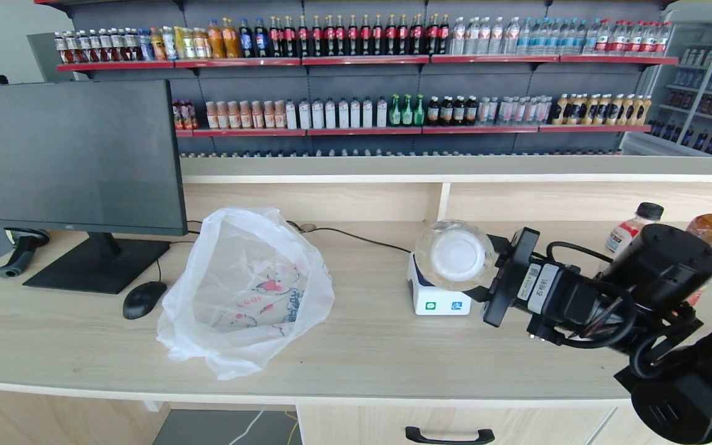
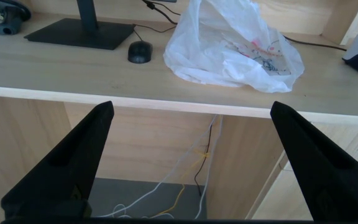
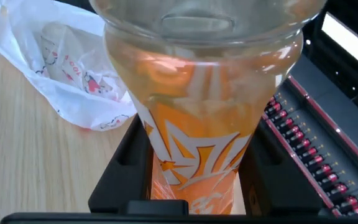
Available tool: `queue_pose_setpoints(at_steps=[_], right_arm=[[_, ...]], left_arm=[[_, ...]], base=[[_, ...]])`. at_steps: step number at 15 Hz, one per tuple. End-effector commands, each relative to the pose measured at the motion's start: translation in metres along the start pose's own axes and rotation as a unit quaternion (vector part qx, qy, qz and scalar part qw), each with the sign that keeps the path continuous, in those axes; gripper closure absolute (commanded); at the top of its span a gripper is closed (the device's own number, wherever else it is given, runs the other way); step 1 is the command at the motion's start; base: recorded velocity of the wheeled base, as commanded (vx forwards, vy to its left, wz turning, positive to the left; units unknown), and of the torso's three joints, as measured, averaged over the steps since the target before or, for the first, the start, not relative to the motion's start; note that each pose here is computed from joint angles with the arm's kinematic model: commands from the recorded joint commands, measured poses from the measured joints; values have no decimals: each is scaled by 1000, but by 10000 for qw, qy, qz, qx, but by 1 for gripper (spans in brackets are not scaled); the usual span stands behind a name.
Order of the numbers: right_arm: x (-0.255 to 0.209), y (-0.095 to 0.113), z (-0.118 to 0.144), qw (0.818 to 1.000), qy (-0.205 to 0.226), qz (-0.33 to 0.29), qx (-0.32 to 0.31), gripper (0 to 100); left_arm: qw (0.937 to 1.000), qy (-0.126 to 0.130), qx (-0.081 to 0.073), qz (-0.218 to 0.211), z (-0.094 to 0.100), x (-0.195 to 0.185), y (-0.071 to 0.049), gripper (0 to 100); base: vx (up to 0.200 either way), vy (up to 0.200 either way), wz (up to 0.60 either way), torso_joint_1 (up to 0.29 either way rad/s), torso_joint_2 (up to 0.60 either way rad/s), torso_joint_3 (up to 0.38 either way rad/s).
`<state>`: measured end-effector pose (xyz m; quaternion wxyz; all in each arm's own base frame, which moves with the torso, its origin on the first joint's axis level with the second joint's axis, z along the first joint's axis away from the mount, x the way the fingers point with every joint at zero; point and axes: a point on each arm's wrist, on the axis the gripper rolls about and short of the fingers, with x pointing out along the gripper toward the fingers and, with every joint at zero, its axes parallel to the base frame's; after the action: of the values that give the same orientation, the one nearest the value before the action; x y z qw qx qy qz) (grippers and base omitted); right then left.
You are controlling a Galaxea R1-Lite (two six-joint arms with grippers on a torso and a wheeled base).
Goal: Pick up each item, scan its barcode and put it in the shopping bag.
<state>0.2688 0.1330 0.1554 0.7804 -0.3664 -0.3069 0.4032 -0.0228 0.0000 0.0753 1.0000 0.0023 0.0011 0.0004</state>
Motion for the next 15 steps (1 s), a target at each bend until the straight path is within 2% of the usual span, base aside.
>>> queue_pose_setpoints(at_steps=[1, 5, 8, 11, 13, 14, 15], right_arm=[[-5, -7, 12, 9996, -13, -198, 175, 100], [-9, -3, 16, 9969, 102, -237, 747, 100], [-14, -15, 38, 9842, 178, -902, 1512, 100], [-22, -26, 50, 9582, 277, -1631, 2335, 100], [-30, -25, 51, 9404, 467, -1950, 2747, 100], [-34, -22, 48, 9165, 741, -2425, 3094, 100], [-34, -22, 46, 9041, 855, -2675, 3222, 100]], left_arm=[[10000, -3, 0, -4, 0, 0, 0, 0], [10000, -3, 0, 3, 0, 0, 0, 0], [10000, -3, 0, 3, 0, 0, 0, 0], [10000, -3, 0, 3, 0, 0, 0, 0], [10000, -3, 0, -4, 0, 0, 0, 0], [10000, -3, 23, -4, 0, 0, 0, 0], [10000, -3, 30, -4, 0, 0, 0, 0]], base=[[0, 0, 0, 0, 0, 0], [0, 0, 0, 0, 0, 0], [0, 0, 0, 0, 0, 0], [0, 0, 0, 0, 0, 0], [0, 0, 0, 0, 0, 0], [0, 0, 0, 0, 0, 0], [0, 0, 0, 0, 0, 0]])
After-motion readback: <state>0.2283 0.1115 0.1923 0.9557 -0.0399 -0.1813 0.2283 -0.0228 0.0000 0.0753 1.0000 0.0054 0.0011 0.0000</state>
